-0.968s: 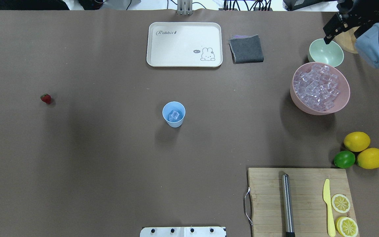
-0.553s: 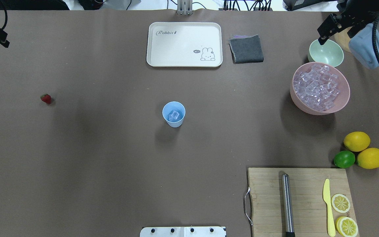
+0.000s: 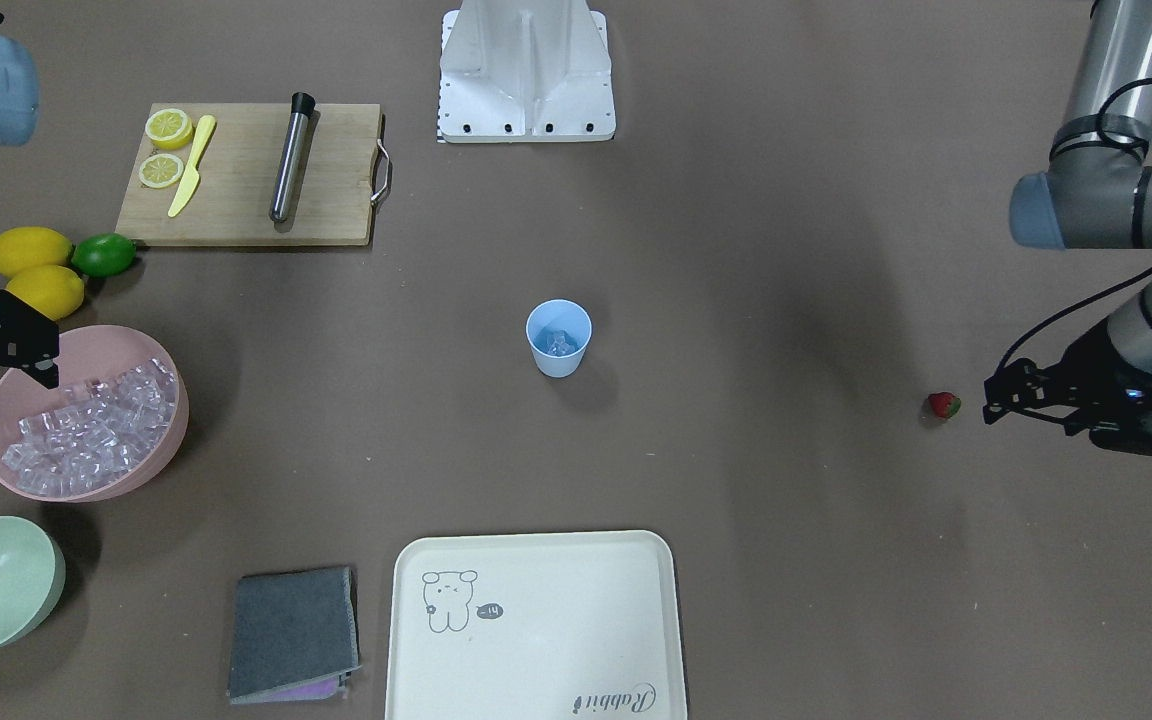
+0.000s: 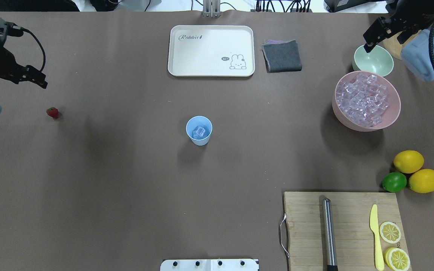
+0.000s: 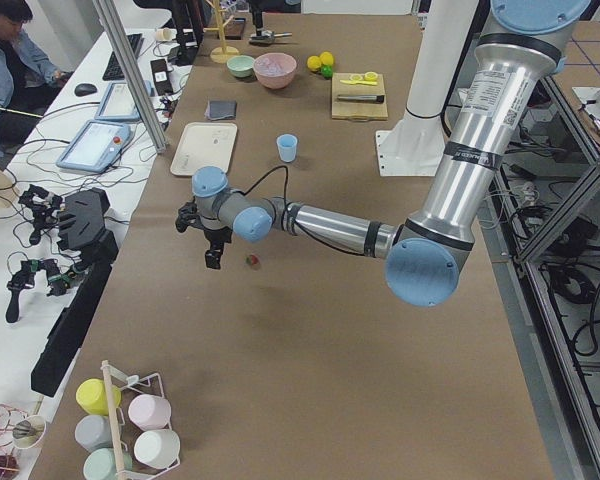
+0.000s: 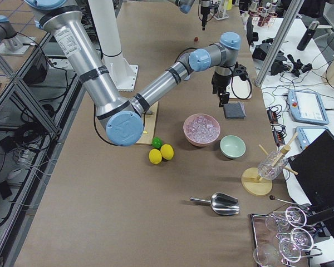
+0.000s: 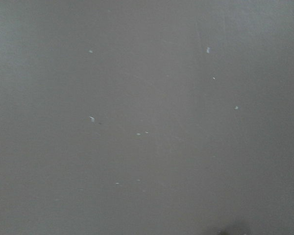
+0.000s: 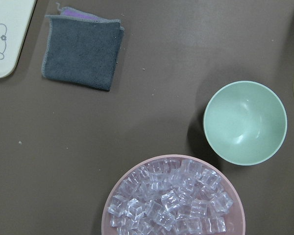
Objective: Put ice and strawberries in cup
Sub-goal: 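Move the left gripper down over the red strawberry, then close the left gripper on the strawberry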
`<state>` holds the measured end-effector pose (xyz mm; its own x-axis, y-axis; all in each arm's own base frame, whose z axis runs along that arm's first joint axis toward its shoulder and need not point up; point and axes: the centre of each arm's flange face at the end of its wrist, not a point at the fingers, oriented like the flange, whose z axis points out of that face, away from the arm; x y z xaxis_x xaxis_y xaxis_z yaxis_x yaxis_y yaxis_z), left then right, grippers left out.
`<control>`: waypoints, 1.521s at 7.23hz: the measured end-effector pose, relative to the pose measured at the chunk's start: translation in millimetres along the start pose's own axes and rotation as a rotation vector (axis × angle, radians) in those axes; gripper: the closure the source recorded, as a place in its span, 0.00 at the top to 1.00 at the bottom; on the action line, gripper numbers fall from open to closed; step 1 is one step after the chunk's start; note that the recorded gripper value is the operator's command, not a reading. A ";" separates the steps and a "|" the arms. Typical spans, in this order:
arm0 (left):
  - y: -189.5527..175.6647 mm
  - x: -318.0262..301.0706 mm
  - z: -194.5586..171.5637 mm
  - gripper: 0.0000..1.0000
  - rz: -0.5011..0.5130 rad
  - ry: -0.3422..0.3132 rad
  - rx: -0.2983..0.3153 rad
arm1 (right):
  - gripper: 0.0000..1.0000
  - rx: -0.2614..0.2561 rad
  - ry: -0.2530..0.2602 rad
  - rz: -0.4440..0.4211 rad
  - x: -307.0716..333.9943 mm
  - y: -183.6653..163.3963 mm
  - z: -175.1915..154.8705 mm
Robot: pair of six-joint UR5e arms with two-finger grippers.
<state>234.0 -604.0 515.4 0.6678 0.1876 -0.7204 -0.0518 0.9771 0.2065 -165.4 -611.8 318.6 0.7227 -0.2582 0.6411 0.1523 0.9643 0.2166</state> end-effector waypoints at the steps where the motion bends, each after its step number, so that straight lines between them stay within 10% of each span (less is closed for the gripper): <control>1: 10.1 23.6 20.9 0.98 -0.005 -0.001 -0.002 | 0.99 0.001 0.001 0.002 1.5 1.6 -0.7; 4: 57.9 32.3 64.9 0.97 -0.011 -0.014 0.012 | 0.99 0.001 0.001 -0.004 -1.3 0.4 -0.7; 7: 72.5 22.5 71.7 0.56 -0.013 -0.013 0.013 | 0.99 0.009 0.001 -0.008 -1.1 5.0 -4.3; 11: 64.2 31.5 68.6 0.60 -0.009 -0.006 0.022 | 0.99 0.008 0.012 -0.003 6.9 15.7 -1.1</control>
<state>302.6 -542.3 551.3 0.6723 0.1782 -0.7186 -0.0297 0.9763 0.2143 -157.3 -598.5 325.6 0.7305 -0.2607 0.6312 0.1494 0.9629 0.2247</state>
